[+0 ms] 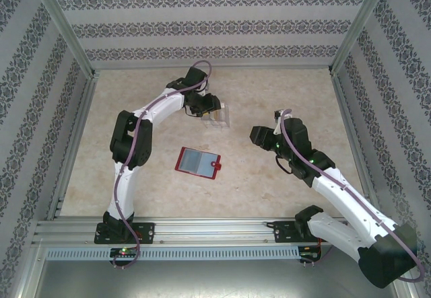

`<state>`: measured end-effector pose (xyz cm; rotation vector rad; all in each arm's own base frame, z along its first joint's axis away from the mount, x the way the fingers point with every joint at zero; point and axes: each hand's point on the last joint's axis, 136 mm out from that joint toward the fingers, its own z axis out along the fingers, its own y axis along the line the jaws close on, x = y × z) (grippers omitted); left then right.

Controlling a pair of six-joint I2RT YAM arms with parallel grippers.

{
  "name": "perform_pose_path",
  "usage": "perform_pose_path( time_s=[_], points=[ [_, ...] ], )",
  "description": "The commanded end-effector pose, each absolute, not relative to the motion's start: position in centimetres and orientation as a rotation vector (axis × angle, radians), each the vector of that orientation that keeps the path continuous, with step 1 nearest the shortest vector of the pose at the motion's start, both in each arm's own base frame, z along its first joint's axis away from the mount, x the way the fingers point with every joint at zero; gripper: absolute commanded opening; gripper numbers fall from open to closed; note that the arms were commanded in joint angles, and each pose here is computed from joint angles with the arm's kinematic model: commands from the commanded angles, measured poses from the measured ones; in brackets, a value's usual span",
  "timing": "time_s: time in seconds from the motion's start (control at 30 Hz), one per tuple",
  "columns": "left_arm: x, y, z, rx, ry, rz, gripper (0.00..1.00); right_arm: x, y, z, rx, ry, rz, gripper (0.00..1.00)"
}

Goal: Put the credit cards into the card holder

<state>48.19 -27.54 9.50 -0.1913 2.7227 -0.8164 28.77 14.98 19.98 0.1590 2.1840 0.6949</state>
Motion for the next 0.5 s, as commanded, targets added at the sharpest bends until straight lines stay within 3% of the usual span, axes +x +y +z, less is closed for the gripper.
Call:
perform_pose_path(
  time_s=[0.0,0.47],
  points=[
    [48.1,-28.2,9.7,-0.143,2.726,-0.846,0.44,28.8,14.2,20.4,0.163,2.172,0.663,0.53],
    [48.4,-29.3,10.5,-0.200,2.675,-0.956,0.38,29.2,14.9,18.3,0.176,2.234,0.685,0.53]
  ],
)
